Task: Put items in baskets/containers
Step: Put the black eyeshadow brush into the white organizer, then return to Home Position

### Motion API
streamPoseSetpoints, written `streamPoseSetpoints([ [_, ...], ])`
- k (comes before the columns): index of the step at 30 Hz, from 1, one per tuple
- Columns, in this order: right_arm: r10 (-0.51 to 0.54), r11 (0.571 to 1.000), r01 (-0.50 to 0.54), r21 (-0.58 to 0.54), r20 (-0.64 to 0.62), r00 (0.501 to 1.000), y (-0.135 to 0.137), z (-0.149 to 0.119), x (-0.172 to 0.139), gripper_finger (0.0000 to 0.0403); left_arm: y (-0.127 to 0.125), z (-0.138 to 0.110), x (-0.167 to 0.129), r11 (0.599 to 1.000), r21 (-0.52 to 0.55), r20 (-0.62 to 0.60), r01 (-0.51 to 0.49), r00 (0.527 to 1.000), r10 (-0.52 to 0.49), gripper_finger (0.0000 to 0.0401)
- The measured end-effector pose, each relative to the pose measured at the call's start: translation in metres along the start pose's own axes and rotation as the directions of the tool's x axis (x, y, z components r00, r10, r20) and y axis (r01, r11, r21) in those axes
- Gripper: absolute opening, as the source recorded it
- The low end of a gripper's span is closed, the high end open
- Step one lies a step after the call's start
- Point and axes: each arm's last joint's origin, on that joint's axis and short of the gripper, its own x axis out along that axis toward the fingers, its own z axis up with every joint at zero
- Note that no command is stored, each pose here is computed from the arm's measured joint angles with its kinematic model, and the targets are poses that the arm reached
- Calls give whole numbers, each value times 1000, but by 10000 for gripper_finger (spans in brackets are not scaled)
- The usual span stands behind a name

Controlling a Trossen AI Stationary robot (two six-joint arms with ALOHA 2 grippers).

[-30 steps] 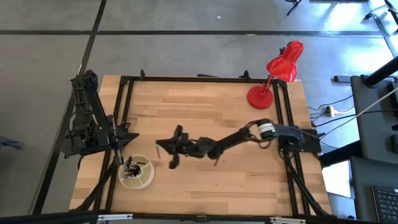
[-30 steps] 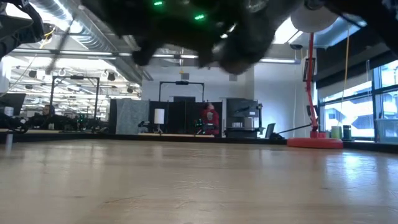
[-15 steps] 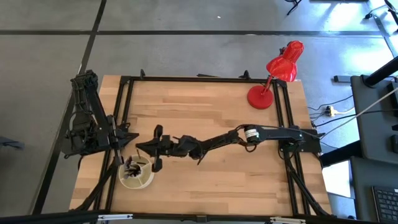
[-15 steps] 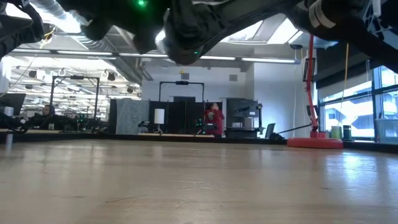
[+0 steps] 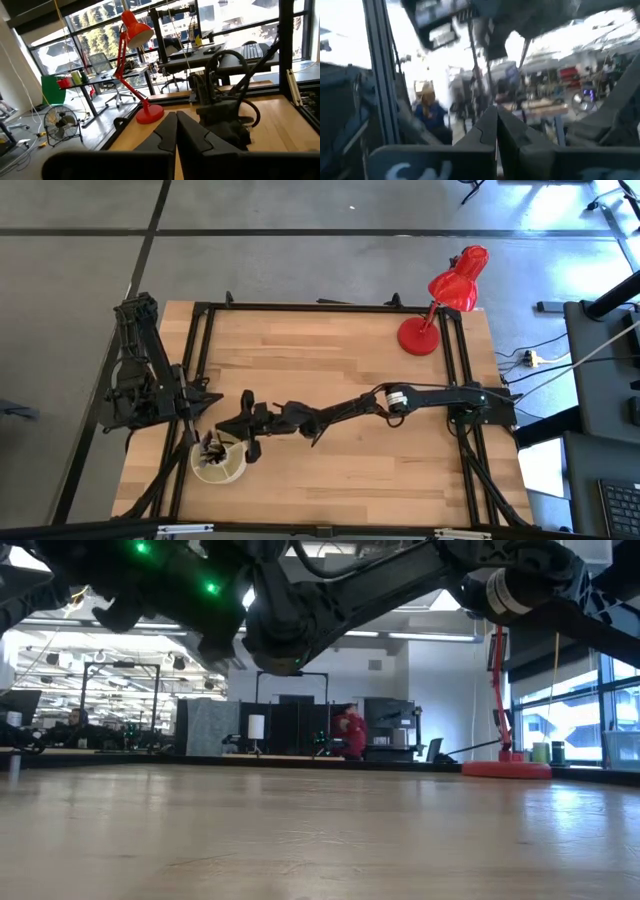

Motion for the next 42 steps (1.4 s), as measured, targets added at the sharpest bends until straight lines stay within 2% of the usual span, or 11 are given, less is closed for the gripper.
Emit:
streamPoseSetpoints([
  [5,52,998,-55,-27,-121,991,0,-11,-1,39,0,0,0,1000,1,0,0,1000,0,3],
  [13,88,995,-81,50,-157,984,-6,-11,0,108,0,0,0,1000,-9,0,0,1000,0,5],
  [16,115,988,-96,124,-151,982,-8,2,5,127,0,0,0,1000,-10,0,1,1000,-1,2],
  [20,151,947,-75,313,-223,963,-17,25,14,134,0,0,0,1000,-18,0,2,1000,-2,4],
  [23,172,941,-42,334,-368,914,-28,43,18,128,0,0,0,999,-43,0,2,1000,-2,5],
  [26,57,982,40,182,-495,867,-30,60,19,109,-2,-1,0,998,-60,0,2,1000,-2,3],
  [28,-16,991,86,102,-548,836,-26,72,19,89,-3,-1,0,997,-81,0,2,1000,-2,2],
  [33,-52,999,27,-47,-666,744,8,111,17,16,-7,-2,1,992,-113,7,64,998,-63,5],
  [37,-152,987,61,-146,-770,619,23,135,4,7,-9,-3,7,979,-152,8,135,991,-135,2],
  [40,-181,983,109,-145,-843,507,20,129,-11,4,-11,-6,18,959,-170,0,228,973,-232,3],
  [42,-216,974,154,-164,-870,444,16,119,-21,4,-10,-8,27,955,-184,-15,232,971,-239,3],
])
